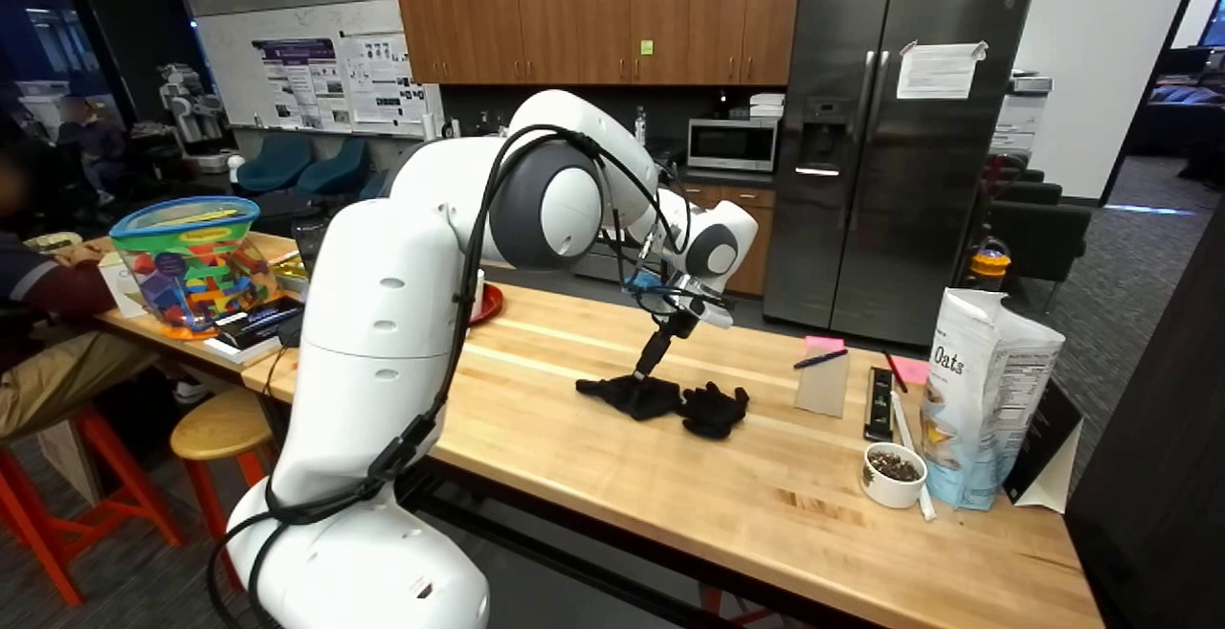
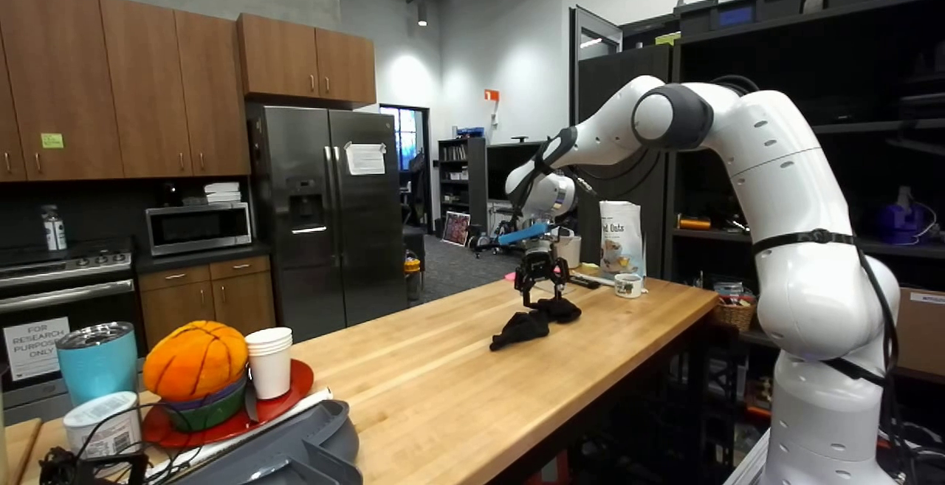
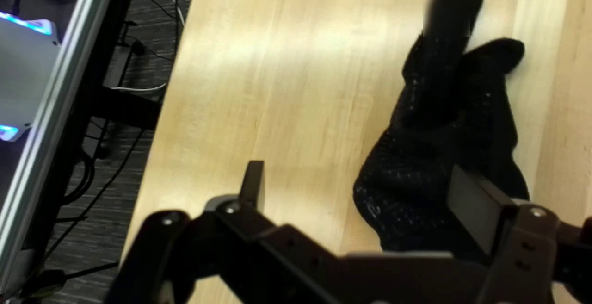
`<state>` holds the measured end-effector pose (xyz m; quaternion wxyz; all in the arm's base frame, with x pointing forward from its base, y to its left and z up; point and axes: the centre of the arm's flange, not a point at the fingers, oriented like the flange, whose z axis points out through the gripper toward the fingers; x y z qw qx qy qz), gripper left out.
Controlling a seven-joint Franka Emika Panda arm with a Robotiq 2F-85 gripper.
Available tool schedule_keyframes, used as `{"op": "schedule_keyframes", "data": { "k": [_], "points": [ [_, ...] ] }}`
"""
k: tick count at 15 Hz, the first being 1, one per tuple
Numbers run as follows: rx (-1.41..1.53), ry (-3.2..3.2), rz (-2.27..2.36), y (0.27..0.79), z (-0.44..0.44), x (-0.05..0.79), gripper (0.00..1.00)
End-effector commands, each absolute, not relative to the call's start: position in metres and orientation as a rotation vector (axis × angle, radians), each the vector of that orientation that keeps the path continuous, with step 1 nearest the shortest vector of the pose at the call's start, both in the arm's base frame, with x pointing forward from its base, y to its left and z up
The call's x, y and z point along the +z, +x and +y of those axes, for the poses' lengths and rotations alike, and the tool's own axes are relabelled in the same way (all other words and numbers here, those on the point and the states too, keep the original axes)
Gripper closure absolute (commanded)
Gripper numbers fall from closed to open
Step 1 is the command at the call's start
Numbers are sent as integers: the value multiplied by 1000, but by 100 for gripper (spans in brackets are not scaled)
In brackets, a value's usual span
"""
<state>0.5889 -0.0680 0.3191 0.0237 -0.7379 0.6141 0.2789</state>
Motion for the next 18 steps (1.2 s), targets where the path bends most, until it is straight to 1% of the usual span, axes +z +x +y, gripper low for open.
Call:
{"op": "schedule_keyframes", "data": {
  "k": [1,9,10,11,13,14,18],
  "points": [
    [713,-2195,1963,582,-78,304,0],
    [482,-2292,1973,582,-68,294,0],
    [460,-2318,1962,582,-65,295,25],
    [436,-2341,1955,582,-62,296,26],
    [403,-2370,1942,582,-59,297,39],
    [389,-2383,1937,582,-57,299,48],
    [341,-2418,1924,581,-55,308,79]
  ]
}}
